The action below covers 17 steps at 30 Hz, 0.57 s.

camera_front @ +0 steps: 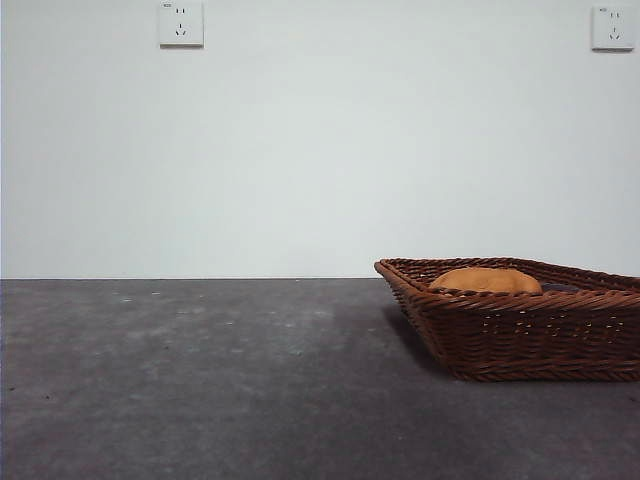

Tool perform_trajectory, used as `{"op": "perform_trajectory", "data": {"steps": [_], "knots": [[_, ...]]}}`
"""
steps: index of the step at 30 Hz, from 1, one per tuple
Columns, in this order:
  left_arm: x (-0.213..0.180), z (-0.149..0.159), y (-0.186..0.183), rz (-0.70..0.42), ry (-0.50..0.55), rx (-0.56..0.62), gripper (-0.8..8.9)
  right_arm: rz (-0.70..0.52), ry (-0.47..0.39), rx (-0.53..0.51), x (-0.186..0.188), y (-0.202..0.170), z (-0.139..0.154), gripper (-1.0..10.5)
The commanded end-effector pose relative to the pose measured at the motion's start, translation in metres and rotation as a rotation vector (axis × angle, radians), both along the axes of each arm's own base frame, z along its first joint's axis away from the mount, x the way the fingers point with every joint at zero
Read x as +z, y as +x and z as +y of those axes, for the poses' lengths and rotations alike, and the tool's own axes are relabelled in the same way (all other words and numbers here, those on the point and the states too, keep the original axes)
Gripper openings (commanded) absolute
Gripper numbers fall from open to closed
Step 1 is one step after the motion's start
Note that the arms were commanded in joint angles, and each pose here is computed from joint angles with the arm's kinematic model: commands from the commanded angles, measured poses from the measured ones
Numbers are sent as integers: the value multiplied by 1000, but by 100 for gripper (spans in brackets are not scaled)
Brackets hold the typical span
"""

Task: Help me put the vegetables on the table into the basket

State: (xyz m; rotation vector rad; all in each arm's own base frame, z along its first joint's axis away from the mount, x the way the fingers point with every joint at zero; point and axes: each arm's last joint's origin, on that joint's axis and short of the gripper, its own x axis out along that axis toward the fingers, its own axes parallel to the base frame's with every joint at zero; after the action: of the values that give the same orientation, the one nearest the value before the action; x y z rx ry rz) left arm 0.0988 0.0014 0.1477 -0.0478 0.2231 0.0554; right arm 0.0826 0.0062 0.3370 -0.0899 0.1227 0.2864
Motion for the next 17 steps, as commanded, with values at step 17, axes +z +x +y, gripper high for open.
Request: {"op": "perform_trajectory", "data": {"steps": [17], "knots": [[-3, 0, 0, 2, -6, 4, -1, 0, 114, -31, -159, 9, -1, 2]]}}
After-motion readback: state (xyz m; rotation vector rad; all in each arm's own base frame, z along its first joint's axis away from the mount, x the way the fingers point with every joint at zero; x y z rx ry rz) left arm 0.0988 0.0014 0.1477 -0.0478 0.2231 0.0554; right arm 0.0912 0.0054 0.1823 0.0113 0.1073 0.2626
